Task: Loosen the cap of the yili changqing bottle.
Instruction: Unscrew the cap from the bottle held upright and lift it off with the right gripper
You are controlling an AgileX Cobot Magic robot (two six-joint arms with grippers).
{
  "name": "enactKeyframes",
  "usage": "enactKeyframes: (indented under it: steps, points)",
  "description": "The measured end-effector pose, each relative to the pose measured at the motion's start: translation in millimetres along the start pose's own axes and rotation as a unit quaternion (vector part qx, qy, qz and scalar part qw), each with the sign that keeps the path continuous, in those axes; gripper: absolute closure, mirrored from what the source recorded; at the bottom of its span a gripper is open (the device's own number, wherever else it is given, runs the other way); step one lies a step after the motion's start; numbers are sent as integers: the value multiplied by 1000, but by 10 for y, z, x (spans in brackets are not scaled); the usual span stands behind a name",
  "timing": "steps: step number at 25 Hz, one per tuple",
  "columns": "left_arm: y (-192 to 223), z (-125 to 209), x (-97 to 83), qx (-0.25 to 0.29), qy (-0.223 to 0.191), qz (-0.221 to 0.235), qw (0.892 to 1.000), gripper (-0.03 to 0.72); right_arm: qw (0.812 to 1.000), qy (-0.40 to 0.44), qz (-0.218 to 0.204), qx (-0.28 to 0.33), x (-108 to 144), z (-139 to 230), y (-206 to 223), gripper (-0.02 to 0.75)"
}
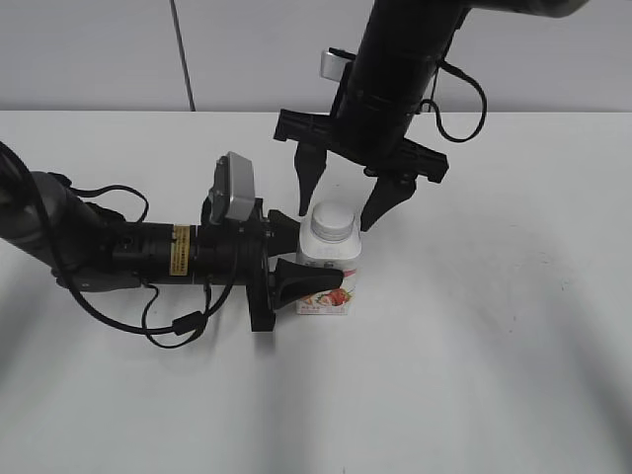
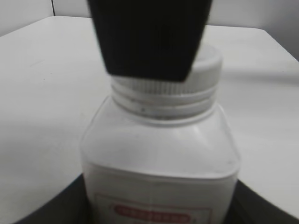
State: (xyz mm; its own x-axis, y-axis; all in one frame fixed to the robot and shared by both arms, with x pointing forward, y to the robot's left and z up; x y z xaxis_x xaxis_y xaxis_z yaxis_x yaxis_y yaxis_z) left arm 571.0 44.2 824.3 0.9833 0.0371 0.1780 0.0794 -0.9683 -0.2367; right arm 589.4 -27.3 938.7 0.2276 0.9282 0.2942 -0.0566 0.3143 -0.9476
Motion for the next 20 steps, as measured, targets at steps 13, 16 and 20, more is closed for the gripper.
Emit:
enactKeyframes:
  steps: [13, 16, 20]
  points:
    - [0, 1, 5, 0, -1, -2, 1000, 315, 1000, -9, -4, 18, 27, 3, 83, 281]
    - [0, -7, 19, -2, -3, -6, 1000, 315, 1000, -13, -3, 13, 38, -17, 63, 321]
    - [0, -5, 23, -2, -3, -8, 1000, 315, 1000, -14, 0, 13, 34, -25, 71, 335]
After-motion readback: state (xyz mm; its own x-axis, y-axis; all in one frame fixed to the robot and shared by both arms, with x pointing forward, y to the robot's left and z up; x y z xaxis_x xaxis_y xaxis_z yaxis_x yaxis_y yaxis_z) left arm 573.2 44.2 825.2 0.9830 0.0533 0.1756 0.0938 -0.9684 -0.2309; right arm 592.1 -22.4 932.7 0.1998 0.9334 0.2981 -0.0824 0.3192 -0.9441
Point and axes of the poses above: a point on each arm's last joint axis where the gripper is mounted, y pointing out along that axis toward the gripper, x along the wrist's bending axis when the last joint is at zero, z = x × y, the point moved 6 cm from there along y, pointing out along that axis toward the gripper, and after that the axes turned 11 degrees about y, right-handed, at the moved point
